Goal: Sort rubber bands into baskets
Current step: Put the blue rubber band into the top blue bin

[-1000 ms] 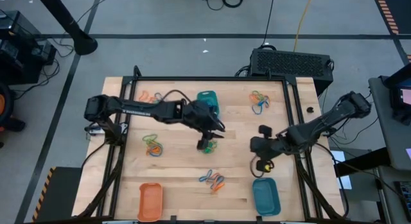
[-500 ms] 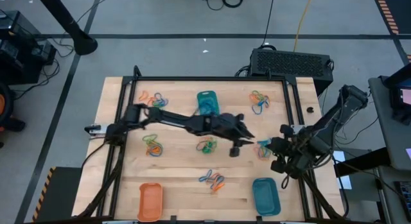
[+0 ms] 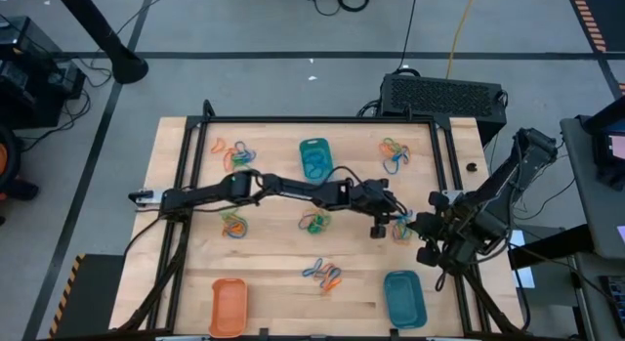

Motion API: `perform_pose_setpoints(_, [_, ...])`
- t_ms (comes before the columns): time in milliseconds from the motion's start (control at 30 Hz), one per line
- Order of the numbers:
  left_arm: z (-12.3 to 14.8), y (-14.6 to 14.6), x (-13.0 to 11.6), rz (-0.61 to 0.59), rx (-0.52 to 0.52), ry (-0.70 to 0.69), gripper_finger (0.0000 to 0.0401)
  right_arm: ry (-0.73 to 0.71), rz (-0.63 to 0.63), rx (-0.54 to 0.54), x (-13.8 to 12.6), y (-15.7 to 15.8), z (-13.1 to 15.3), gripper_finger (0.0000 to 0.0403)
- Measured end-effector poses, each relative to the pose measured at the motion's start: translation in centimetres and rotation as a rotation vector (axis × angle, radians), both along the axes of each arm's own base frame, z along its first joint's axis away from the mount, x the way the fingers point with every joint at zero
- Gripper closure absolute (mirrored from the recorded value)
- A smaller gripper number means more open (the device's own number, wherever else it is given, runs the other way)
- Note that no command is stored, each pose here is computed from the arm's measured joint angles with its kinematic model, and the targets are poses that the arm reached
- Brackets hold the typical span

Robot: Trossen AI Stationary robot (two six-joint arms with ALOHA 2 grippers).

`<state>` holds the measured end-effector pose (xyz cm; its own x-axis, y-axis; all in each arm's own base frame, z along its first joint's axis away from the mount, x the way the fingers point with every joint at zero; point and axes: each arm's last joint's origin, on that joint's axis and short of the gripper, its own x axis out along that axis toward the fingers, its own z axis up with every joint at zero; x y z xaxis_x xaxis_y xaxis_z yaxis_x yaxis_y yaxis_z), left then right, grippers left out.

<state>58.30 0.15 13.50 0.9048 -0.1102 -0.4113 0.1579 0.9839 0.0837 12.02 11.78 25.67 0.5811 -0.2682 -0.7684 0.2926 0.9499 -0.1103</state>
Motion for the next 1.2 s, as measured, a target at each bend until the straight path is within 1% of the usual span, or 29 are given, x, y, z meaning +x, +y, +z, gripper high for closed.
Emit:
perform_pose_setpoints(300, [-1.5, 0.3, 0.1, 0.006, -0.001, 0.034, 0.0276, -0.028, 0.002, -0.034, 0.0, -0.1, 0.1, 0.0403])
perform_pose_setpoints(400, [-2.3, 0.5, 0.0, 0.012, -0.002, 0.063, 0.0276, -0.028, 0.002, -0.037, 0.0, -0.1, 0.1, 0.0403])
perform_pose_setpoints(733, [-4.3, 0.5, 0.1, 0.011, -0.008, 0.077, 0.0276, -0.030, 0.000, -0.041, 0.0, -0.1, 0.1, 0.0403])
perform_pose_setpoints(867, [-4.5, 0.5, 0.1, 0.011, -0.010, 0.082, 0.0276, -0.046, 0.000, -0.058, 0.0, -0.1, 0.1, 0.0403])
perform_pose_setpoints(1200, [-4.3, 0.5, 0.1, 0.011, -0.009, 0.069, 0.0276, -0.044, 0.002, -0.061, 0.0, -0.1, 0.1, 0.0403])
